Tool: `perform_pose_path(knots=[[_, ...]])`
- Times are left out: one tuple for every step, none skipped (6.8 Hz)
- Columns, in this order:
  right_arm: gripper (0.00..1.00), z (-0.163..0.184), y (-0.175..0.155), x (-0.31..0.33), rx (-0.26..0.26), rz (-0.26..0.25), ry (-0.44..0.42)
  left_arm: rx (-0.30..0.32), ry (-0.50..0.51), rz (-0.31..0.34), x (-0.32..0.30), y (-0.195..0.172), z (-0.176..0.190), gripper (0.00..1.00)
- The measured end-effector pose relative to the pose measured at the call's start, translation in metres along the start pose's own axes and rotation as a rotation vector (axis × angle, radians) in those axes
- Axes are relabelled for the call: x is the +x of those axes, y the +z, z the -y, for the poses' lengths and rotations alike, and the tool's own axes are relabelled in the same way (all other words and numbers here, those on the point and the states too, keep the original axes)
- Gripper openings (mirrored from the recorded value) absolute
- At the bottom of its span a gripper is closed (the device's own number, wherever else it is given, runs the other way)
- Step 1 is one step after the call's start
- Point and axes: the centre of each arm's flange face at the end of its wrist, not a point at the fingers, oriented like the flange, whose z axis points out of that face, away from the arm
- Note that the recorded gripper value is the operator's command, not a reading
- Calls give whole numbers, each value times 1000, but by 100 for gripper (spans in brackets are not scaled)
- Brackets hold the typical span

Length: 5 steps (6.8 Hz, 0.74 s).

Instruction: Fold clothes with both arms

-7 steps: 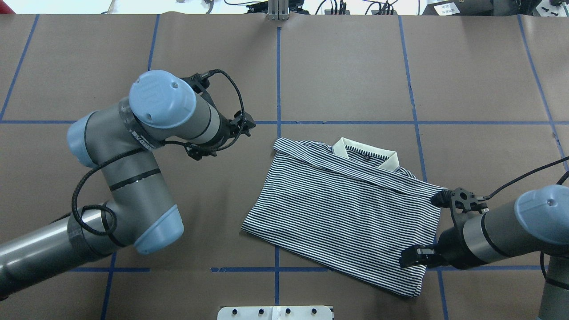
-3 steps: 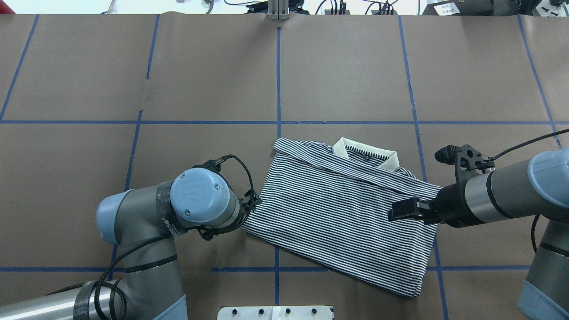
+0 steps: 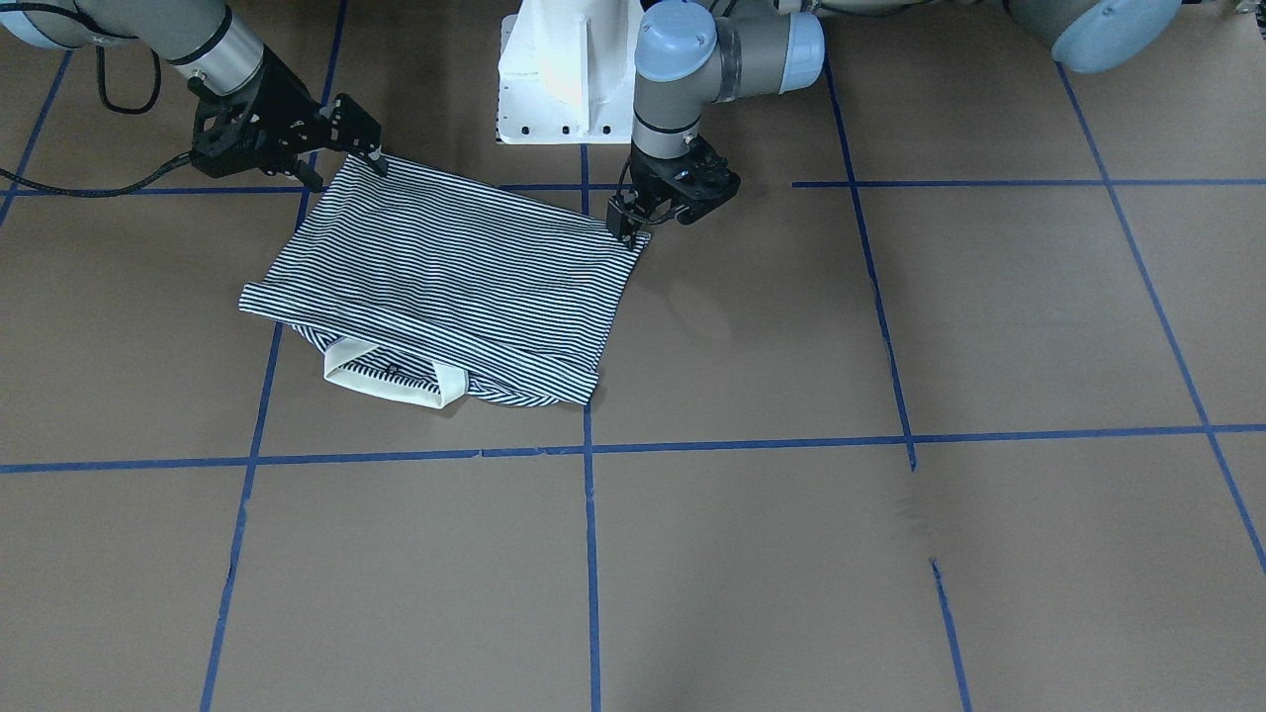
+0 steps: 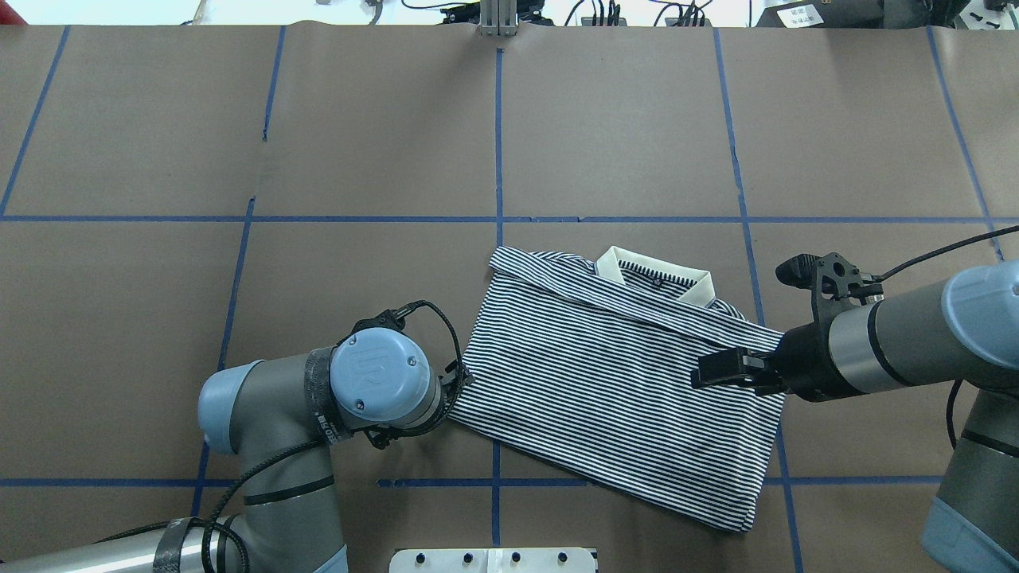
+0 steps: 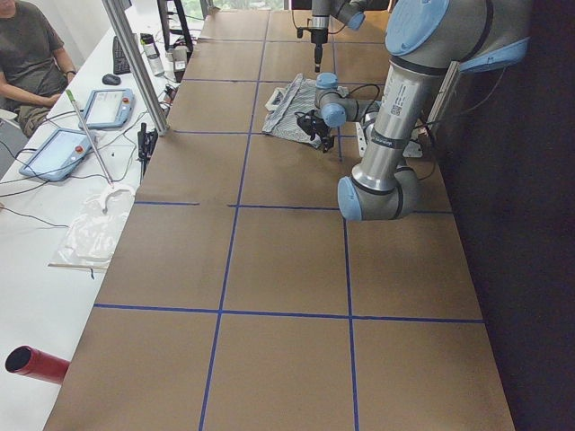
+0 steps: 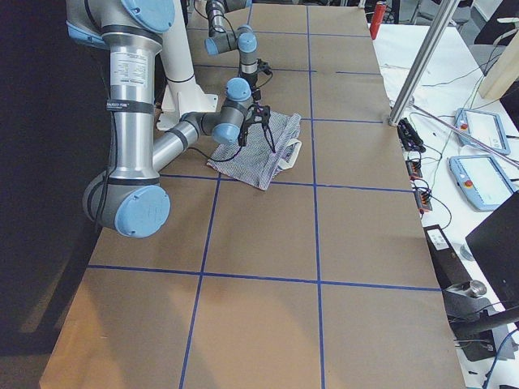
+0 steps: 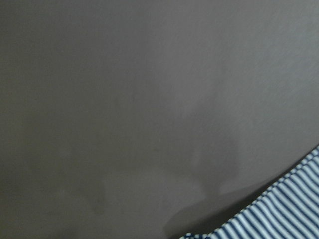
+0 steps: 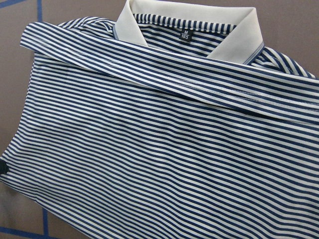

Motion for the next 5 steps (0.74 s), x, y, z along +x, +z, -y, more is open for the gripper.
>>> perform_pose_path(knots=[[100, 1, 0, 0, 3, -1, 1, 5, -2, -5, 3, 0, -1, 83], [100, 1, 0, 0, 4, -2, 1, 5, -5, -11, 8, -1, -3, 78], [100, 1, 0, 1, 5, -2, 1, 4, -7, -14, 12, -2, -6, 71], [100, 1, 0, 1, 5, -3, 2, 5, -7, -13, 15, 0, -6, 31], [100, 1, 0, 1, 6, -3, 2, 7, -8, -9, 15, 2, -6, 0]])
